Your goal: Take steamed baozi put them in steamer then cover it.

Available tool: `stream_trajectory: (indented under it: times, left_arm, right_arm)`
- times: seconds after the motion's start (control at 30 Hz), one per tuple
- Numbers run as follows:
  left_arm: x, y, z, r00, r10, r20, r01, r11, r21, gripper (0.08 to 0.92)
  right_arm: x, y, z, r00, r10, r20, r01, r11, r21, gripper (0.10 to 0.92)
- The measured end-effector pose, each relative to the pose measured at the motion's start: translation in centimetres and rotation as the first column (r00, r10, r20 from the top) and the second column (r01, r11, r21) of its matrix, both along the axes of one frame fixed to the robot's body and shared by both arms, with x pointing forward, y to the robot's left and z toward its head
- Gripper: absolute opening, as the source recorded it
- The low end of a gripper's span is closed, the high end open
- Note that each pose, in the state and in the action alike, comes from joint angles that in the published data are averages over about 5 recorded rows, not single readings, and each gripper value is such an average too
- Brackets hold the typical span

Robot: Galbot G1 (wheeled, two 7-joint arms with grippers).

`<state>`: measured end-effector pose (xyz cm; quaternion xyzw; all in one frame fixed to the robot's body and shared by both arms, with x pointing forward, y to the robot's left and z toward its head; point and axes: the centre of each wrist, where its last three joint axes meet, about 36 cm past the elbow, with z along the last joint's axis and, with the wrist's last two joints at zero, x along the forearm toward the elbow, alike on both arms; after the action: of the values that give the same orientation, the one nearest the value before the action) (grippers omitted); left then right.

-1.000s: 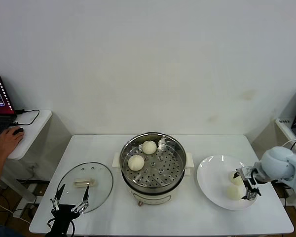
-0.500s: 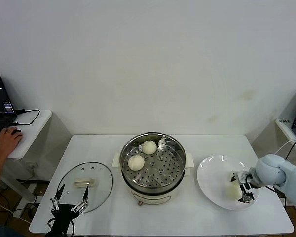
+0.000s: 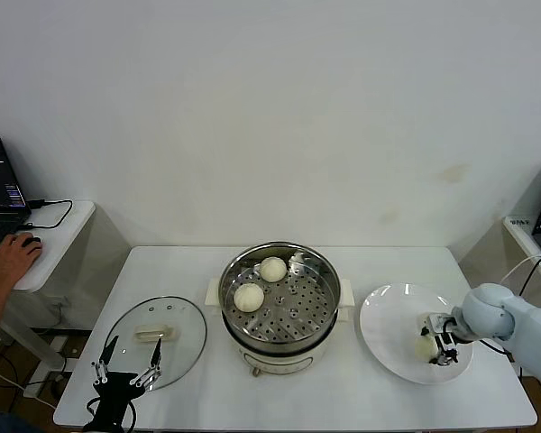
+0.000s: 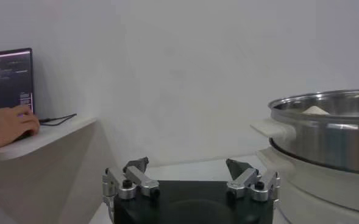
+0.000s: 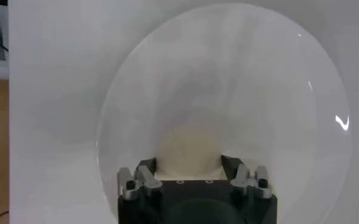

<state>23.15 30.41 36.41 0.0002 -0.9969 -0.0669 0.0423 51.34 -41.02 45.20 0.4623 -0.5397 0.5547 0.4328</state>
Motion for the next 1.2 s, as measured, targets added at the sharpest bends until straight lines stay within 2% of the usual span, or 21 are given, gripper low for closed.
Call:
stream_trajectory:
  times: [0.13,0.4,0.7,0.97,1.2]
  left_arm:
    - [0.0,0.0,0.0,1.0000,-0.001,0.001,0.001,1.000,0.002,0.823]
    - [0.2,0.1,0.1,1.0000,-0.004,0.005,0.004,1.000,0.002,0.823]
    - [0.2,0.1,0.4,0.9999,-0.009,0.012,0.009,1.000,0.003,0.823]
    - [0.0,0.0,0.7,0.9998,-0.003,0.018,0.003,1.000,0.000,0.823]
    - [-0.1,-0.3,0.9,0.9995,0.008,0.030,-0.008,1.000,-0.006,0.823]
  right_arm:
    - [0.2,0.0,0.7,1.000,-0.007,0.001,0.007,1.000,0.003,0.578]
    - [1.1,1.3,5.0,1.000,-0.009,0.020,0.008,0.999,0.045,0.575]
    - [3.8,4.0,13.4,0.992,0.012,0.126,-0.029,0.991,0.129,0.577]
    - [5.9,9.3,20.5,0.965,0.118,0.235,-0.163,0.970,0.181,0.577]
    - [6.2,16.0,22.5,0.922,0.284,0.262,-0.339,0.920,0.196,0.577]
